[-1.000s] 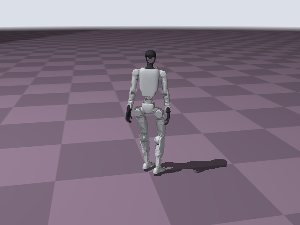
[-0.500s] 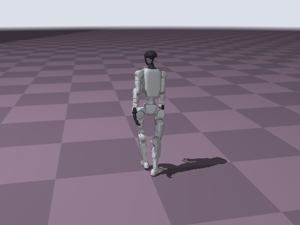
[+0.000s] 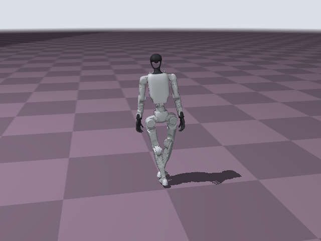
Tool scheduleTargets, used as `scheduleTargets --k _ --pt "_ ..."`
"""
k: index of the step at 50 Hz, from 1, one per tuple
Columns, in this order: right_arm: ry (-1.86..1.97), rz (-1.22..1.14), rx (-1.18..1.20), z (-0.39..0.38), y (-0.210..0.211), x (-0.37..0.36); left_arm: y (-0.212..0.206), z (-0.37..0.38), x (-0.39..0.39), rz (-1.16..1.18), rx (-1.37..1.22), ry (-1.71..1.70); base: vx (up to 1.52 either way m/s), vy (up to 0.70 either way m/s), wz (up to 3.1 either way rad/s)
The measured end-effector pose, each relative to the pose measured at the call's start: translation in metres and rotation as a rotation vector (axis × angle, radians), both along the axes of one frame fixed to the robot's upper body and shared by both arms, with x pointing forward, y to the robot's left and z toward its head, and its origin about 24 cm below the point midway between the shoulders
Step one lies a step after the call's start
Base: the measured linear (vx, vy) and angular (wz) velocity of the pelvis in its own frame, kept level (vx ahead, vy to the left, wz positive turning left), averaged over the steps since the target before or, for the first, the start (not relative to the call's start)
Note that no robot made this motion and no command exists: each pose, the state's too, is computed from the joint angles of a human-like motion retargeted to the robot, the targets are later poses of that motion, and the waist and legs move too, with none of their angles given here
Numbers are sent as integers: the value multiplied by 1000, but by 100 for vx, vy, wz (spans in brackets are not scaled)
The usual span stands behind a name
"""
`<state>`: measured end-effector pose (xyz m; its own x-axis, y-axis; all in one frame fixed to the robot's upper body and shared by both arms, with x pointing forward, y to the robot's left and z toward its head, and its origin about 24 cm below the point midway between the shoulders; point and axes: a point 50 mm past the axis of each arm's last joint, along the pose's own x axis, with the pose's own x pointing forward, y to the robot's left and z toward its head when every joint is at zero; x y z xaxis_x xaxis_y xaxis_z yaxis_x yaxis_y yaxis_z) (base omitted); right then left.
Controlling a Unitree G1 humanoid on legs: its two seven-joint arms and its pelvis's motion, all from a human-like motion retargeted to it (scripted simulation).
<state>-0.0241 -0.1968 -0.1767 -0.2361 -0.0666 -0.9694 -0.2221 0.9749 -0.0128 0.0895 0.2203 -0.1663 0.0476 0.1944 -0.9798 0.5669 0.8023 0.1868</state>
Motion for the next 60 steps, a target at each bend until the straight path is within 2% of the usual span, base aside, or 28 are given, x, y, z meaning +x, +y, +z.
scheduleTargets --k 8,15,20,25,33,39,45,48,52,56,60 --pt "166 -67 14 9 -2 -45 -6 10 44 -25 -30 -182 51 -11 -19" --pt "250 -165 1 15 -9 -55 -22 0 19 8 -32 -192 70 -7 -18" --pt "114 -142 35 6 -4 -17 -22 -8 -17 34 5 -119 42 14 9" --pt "-72 -6 19 2 -4 50 -11 -10 -54 112 40 -10 37 -3 -14" --pt "-362 152 21 15 12 152 -25 -11 -113 281 -27 222 29 40 42" --pt "-500 203 84 24 36 187 -33 -9 -130 245 -47 308 53 13 -13" --pt "-434 281 129 14 42 159 -31 -4 -147 282 -50 421 70 13 -12" --pt "-338 316 31 6 32 129 -32 -5 -145 364 -49 397 76 15 -20" --pt "-151 250 -169 2 14 81 -24 -7 -123 404 -32 313 56 6 10" --pt "-29 194 -241 4 3 46 -5 -8 -80 314 5 185 49 4 -12" --pt "73 125 -214 5 -1 10 19 0 -31 197 88 39 40 -3 59"
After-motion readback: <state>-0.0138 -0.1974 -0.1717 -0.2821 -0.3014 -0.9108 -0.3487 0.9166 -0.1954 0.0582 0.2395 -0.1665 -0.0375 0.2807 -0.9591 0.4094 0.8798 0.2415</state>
